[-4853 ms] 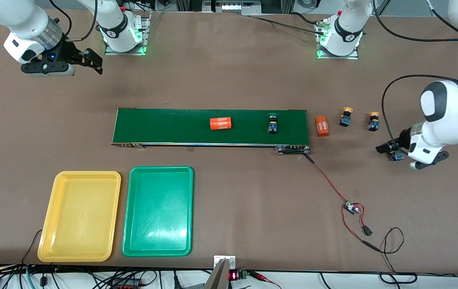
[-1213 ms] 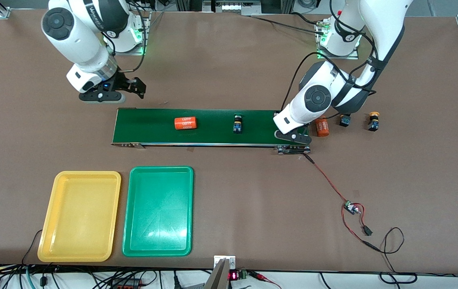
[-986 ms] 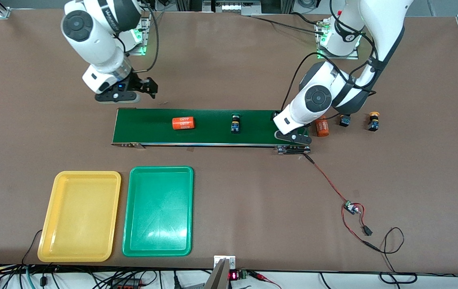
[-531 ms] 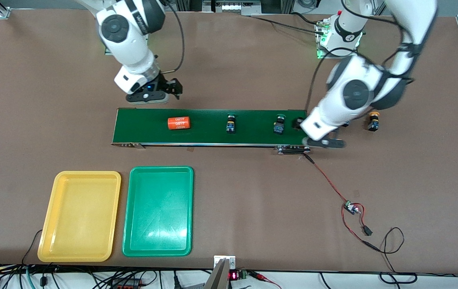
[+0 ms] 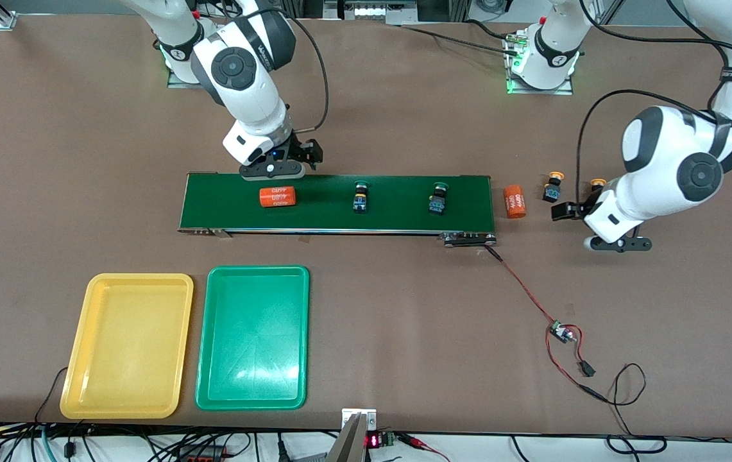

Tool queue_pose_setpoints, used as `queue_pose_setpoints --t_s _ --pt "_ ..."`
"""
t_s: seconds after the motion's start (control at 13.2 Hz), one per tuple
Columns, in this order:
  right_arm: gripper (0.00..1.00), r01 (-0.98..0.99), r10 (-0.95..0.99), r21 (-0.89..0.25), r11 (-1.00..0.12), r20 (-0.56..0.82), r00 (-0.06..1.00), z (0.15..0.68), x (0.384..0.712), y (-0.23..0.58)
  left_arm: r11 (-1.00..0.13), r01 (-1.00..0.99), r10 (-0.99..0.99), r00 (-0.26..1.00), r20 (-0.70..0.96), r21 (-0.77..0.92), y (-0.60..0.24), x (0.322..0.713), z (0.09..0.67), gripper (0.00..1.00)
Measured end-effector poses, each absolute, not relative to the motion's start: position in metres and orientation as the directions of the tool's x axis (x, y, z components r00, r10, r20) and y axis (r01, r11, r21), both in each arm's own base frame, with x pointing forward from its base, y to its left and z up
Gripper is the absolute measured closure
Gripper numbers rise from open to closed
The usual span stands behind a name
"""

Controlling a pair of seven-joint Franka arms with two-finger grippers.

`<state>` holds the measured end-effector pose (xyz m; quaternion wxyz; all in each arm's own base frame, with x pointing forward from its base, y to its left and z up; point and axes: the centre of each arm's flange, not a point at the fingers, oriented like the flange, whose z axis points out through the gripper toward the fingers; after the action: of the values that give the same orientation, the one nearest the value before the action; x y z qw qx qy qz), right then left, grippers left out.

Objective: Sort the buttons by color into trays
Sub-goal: 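Grasp a green button with the right gripper while the left gripper reaches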

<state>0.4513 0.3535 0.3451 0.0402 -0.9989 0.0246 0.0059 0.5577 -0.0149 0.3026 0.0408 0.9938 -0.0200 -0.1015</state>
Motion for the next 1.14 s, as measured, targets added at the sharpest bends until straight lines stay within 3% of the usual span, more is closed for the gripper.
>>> queue_pose_setpoints --t_s 0.38,1.14 --pt "0.00 -0.168 -0.165 -0.079 -0.983 -0.040 0.985 0.343 0.466 0.364 -0.981 -0.148 -0.177 0.949 -0.260 0.126 -0.009 0.525 0.261 0.00" --pt "0.00 -0.111 -0.109 -0.040 -0.993 -0.059 0.992 0.308 0.460 0.395 -0.947 -0.232 -0.291 0.912 -0.288 0.224 0.007 0.495 0.196 0.00"
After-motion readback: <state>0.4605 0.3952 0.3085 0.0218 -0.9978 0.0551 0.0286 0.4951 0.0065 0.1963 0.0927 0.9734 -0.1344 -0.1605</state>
